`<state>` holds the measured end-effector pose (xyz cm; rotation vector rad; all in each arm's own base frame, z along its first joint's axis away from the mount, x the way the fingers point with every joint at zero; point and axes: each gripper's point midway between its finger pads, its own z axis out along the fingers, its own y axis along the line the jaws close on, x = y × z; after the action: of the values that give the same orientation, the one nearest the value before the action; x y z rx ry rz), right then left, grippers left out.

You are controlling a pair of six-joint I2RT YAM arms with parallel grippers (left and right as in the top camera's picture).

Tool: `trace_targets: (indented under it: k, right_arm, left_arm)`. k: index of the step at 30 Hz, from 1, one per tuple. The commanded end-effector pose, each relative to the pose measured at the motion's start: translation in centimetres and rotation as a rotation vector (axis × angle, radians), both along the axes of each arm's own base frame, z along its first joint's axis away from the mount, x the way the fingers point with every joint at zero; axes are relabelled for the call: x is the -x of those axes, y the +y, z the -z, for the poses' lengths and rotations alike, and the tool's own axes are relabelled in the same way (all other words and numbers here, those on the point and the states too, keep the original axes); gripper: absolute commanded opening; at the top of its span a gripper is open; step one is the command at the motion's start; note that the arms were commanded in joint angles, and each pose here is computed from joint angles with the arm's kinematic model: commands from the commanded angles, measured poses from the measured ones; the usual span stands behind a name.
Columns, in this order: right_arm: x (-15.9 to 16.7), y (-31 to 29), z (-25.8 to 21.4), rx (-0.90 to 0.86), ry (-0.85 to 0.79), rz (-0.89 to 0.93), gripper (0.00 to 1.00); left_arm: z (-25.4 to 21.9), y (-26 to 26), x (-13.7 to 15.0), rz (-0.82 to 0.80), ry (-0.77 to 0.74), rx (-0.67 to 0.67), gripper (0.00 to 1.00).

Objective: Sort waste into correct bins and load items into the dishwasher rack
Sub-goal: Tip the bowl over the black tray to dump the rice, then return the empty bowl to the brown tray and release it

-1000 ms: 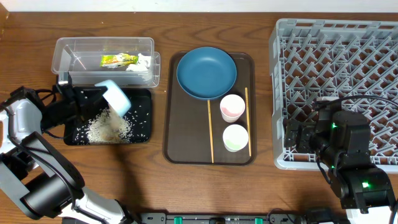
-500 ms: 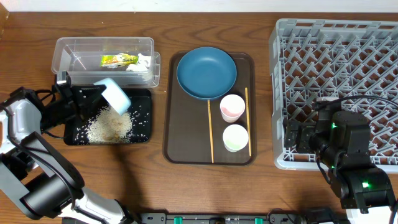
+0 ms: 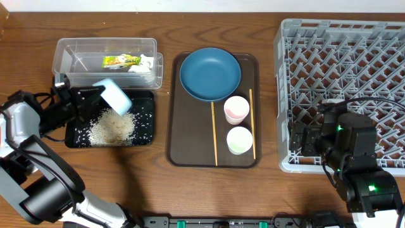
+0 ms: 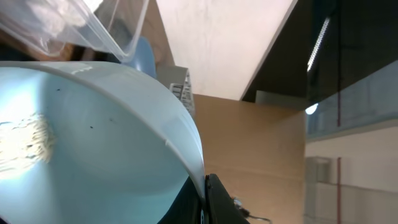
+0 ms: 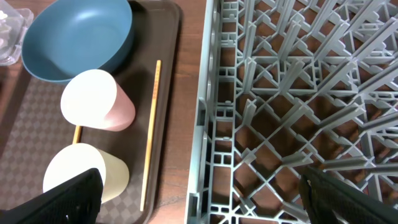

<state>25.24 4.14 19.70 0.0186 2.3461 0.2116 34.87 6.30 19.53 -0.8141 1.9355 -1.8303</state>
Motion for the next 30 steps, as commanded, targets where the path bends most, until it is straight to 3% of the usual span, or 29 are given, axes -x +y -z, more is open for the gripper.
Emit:
trace_targets:
  k: [1, 3, 6, 8, 11, 14, 18, 21, 25, 30]
  right_arm:
    - [-0.1, 0.2, -0.8, 0.011, -0.020, -0.017, 0.99]
    - [-0.1, 0.2, -0.8, 0.011, -0.021, -0.017, 0.99]
    - [0.0, 0.2, -0.7, 0.011, -0.018, -0.017, 0.99]
    - [0.0, 0.2, -0.7, 0.011, -0.017, -0.017, 0.99]
    - [0.0, 0.2, -0.7, 0.011, -0.018, -0.017, 0.99]
    - [0.1, 0.2, -0.7, 0.012, -0.013, -0.017, 0.99]
    - [0.0, 0.2, -0.7, 0.011, -0.017, -0.017, 0.99]
    - [0.0, 0.2, -0.7, 0.012, -0.016, -0.018, 0.99]
    - [0.0, 0.2, -0.7, 0.011, -0.017, -0.017, 0.99]
    - [0.0, 0.2, -0.7, 0.012, -0.017, -0.017, 0.99]
  left_arm:
    - [-0.4, 0.5, -0.2, -0.013, -0.038, 0.013, 0.06]
    - [0.6, 0.7, -0.2, -0.016, 0.031, 0.009, 0.06]
    - [-0.7, 0.6, -0.1, -0.027, 0.013, 0.074, 0.06]
    - [0.0, 0.8, -0.3, -0.019, -0.017, 0.003, 0.06]
    - [1.6, 1.2, -0.2, -0.029, 0.113, 0.004, 0.06]
    - [-0.7, 0.7, 0.0, -0.027, -0.020, 0.044, 0.06]
    - [1.3, 1.0, -0.1, -0.016, 0.035, -0.045, 0.06]
    - [1.3, 0.8, 0.2, -0.015, 0.066, -0.023, 0.06]
    - [0.0, 0.3, 0.5, -0.012, 0.005, 0.009, 0.06]
    - [-0.5, -1.6, 1.4, 0.052, -0.035, -0.100, 0.06]
